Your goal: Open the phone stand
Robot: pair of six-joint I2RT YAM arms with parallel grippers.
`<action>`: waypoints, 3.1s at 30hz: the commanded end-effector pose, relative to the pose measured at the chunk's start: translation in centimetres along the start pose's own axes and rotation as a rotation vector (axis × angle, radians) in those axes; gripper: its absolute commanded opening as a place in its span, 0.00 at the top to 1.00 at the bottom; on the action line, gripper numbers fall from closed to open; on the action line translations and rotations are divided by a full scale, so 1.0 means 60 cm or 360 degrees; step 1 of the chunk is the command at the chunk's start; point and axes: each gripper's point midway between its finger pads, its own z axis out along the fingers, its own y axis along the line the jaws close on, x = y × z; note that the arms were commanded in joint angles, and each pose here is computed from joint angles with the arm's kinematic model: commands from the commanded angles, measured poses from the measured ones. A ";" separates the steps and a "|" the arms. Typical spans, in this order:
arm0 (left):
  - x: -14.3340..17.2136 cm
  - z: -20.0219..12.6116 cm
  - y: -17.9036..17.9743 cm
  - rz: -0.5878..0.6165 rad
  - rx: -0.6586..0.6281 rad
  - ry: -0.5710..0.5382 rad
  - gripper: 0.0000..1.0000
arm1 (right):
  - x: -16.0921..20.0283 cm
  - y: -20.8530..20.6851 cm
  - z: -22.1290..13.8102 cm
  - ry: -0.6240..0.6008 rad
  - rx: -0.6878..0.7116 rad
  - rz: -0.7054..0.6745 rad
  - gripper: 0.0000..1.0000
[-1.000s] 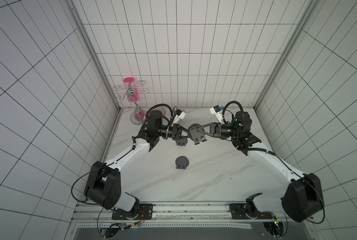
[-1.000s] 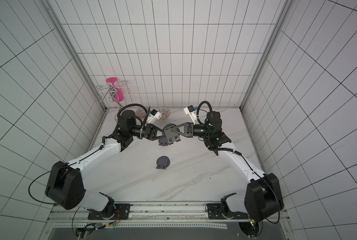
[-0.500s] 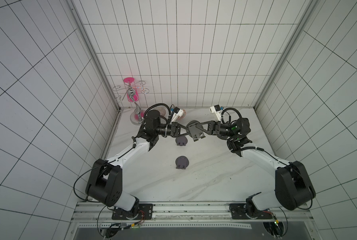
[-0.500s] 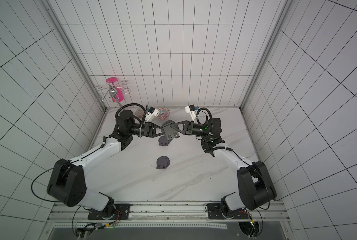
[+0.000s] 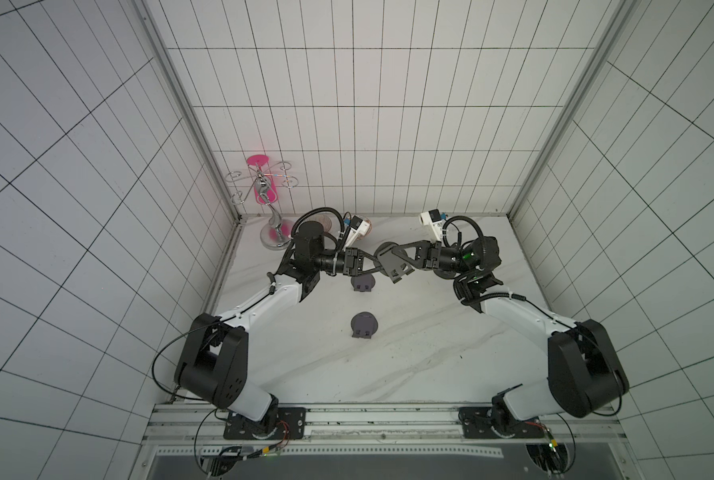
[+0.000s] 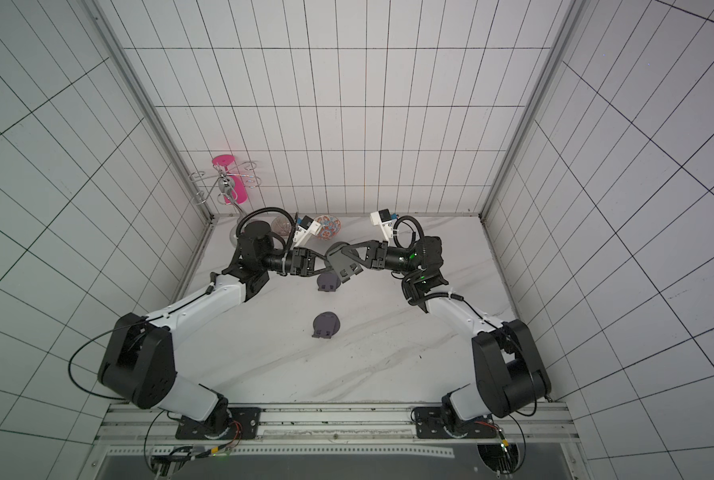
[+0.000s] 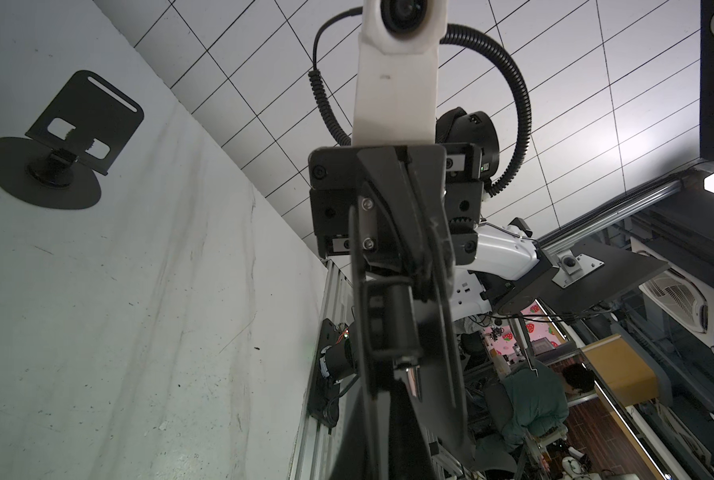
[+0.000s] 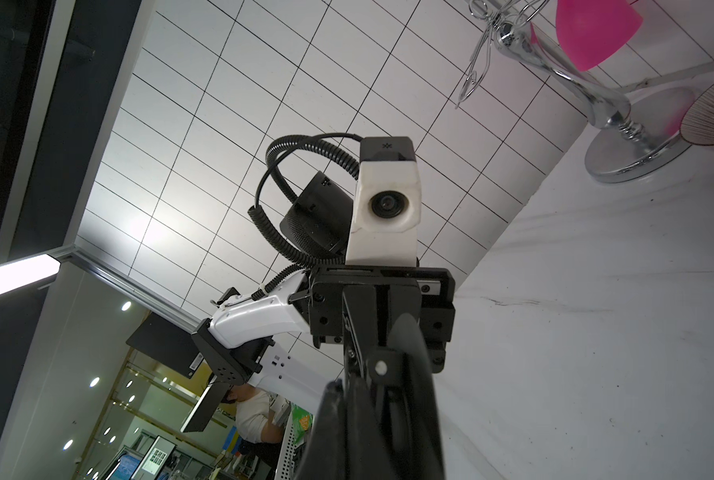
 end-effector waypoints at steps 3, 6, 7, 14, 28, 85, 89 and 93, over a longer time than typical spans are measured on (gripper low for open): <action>0.118 0.022 0.120 -0.0602 -0.0174 0.0191 1.00 | -0.093 0.214 -0.016 -0.0412 -0.0422 -0.0569 1.00; 0.128 0.021 0.133 -0.0637 -0.0191 0.0202 1.00 | -0.099 0.220 -0.021 -0.0462 -0.0431 -0.0571 1.00; 0.128 0.022 0.132 -0.0635 -0.0188 0.0203 1.00 | -0.099 0.224 -0.021 -0.0462 -0.0440 -0.0577 1.00; 0.109 0.023 0.123 -0.0593 -0.0175 0.0186 1.00 | -0.096 0.216 -0.025 -0.0474 -0.0416 -0.0537 1.00; 0.015 0.014 0.044 -0.0341 -0.0097 -0.0019 0.79 | -0.093 0.103 -0.030 -0.0554 -0.0315 -0.0104 1.00; -0.109 -0.010 -0.022 0.0006 -0.0193 -0.0418 1.00 | -0.048 0.078 0.009 -0.0642 -0.0337 0.0163 1.00; -0.106 -0.010 -0.032 0.0011 -0.0164 -0.0398 1.00 | -0.044 0.074 0.015 -0.0626 -0.0336 0.0179 1.00; -0.104 -0.015 -0.047 0.0012 -0.0114 -0.0385 1.00 | -0.035 0.078 0.023 -0.0546 -0.0336 0.0158 0.99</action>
